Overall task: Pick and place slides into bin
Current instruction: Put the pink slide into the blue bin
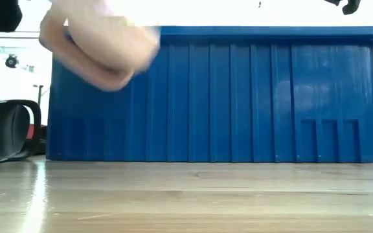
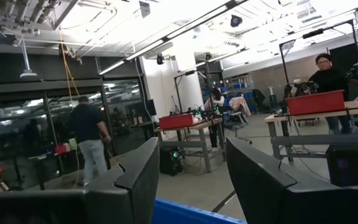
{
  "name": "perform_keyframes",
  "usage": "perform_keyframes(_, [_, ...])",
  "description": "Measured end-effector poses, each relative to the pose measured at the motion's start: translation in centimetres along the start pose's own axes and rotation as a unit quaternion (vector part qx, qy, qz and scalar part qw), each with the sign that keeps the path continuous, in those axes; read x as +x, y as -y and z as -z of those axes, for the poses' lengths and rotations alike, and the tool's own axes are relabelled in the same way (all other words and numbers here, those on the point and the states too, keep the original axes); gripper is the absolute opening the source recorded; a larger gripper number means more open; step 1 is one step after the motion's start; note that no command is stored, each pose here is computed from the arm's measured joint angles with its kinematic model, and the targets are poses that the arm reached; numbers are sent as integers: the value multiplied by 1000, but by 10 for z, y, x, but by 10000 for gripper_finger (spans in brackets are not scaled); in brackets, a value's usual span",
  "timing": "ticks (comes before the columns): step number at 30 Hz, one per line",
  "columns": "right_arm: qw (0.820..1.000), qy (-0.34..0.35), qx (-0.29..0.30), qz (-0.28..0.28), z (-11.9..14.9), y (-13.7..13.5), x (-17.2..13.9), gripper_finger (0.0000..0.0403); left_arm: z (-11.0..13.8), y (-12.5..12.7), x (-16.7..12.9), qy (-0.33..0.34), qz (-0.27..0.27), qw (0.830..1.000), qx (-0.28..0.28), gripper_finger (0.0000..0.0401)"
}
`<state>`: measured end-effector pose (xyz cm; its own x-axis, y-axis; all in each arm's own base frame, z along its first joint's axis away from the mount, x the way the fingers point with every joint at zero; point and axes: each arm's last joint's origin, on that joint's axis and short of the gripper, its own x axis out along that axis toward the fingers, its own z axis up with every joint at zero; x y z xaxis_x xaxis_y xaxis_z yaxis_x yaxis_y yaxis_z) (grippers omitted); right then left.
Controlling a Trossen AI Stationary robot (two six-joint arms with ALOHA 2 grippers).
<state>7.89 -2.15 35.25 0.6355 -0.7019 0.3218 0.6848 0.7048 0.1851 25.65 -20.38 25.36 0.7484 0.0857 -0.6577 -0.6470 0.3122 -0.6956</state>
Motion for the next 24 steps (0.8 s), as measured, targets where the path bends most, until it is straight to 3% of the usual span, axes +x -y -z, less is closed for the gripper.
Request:
perform_keyframes(7, [1000,0,0,0,0,0,0,176,-23,23,-42,-14,107,991,76,52])
perform_keyframes(15, [1000,0,0,0,0,0,0,176,-36,43,-68,-2,212,965,157,47])
perform_keyframes(22, [1000,0,11,-3,0,0,0,176,-46,52,-77,58,250,943,211,47])
perform_keyframes(24, [998,4,49,-43,0,-2,0,176,-50,57,-78,79,266,933,229,47])
